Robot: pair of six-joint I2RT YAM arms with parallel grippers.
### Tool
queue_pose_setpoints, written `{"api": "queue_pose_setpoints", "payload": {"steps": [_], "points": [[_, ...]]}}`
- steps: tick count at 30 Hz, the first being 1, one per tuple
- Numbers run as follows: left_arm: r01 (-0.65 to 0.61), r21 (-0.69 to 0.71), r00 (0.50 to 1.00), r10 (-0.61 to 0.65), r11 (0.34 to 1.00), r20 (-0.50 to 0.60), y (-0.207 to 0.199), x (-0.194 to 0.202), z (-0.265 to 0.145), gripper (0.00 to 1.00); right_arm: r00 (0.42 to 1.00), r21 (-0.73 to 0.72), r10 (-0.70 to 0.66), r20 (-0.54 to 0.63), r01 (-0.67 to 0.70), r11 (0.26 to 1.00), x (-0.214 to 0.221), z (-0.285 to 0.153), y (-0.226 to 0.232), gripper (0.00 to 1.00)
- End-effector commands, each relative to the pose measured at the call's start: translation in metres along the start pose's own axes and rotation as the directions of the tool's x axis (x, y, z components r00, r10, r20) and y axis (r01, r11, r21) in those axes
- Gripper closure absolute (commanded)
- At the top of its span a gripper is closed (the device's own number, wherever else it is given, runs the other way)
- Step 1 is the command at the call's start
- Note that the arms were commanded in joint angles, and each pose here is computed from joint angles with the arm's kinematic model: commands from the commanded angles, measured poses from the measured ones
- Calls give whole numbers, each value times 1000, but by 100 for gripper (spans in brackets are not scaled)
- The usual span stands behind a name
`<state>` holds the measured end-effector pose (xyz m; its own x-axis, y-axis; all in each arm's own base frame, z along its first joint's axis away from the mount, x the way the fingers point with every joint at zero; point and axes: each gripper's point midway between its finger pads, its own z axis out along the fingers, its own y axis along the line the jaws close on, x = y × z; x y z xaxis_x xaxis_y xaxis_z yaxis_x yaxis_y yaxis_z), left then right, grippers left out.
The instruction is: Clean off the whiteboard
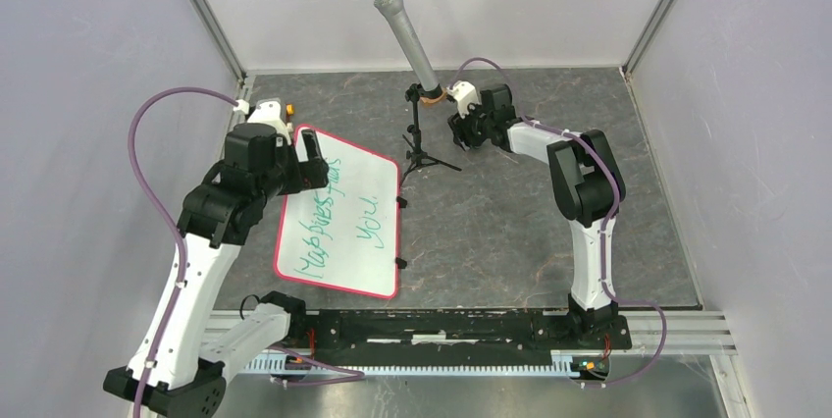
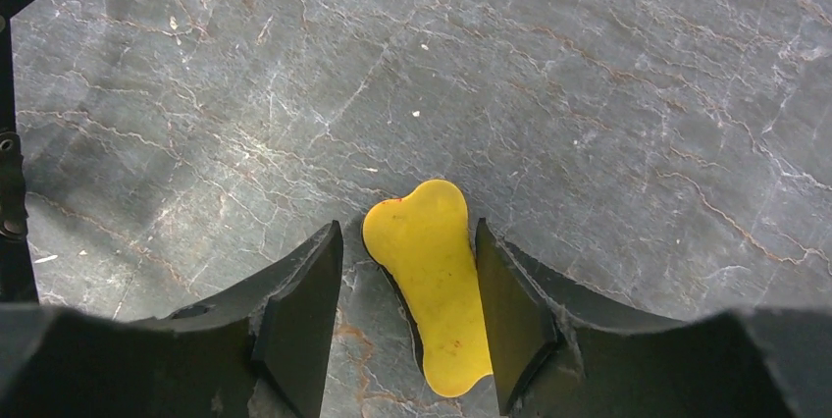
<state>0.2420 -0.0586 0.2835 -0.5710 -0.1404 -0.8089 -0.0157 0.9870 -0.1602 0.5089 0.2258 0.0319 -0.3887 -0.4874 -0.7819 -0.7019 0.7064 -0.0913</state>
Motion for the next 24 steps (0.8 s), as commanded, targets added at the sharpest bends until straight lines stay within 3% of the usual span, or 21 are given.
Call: {"api": "queue_pose_setpoints", "payload": {"steps": [1,7,15,24], "points": [[48,-92,999,-48,995,3,13,-7,-2,0,1000,7,-8,4,8,1000,-1,-1,-1,43],[79,-156,996,-85,985,-35,28,-3,12,0,999,27,16,44,-17,999,-9,-10,-1,55],[193,-133,980,-198,972,-27,43,-3,24,0,996,56,56,76,-60,997,-8,-20,-1,73],[197,-104,980,-198,975,3,44,9,38,9,937,125,270,223,-302,945,-10,-81,0,84]]}}
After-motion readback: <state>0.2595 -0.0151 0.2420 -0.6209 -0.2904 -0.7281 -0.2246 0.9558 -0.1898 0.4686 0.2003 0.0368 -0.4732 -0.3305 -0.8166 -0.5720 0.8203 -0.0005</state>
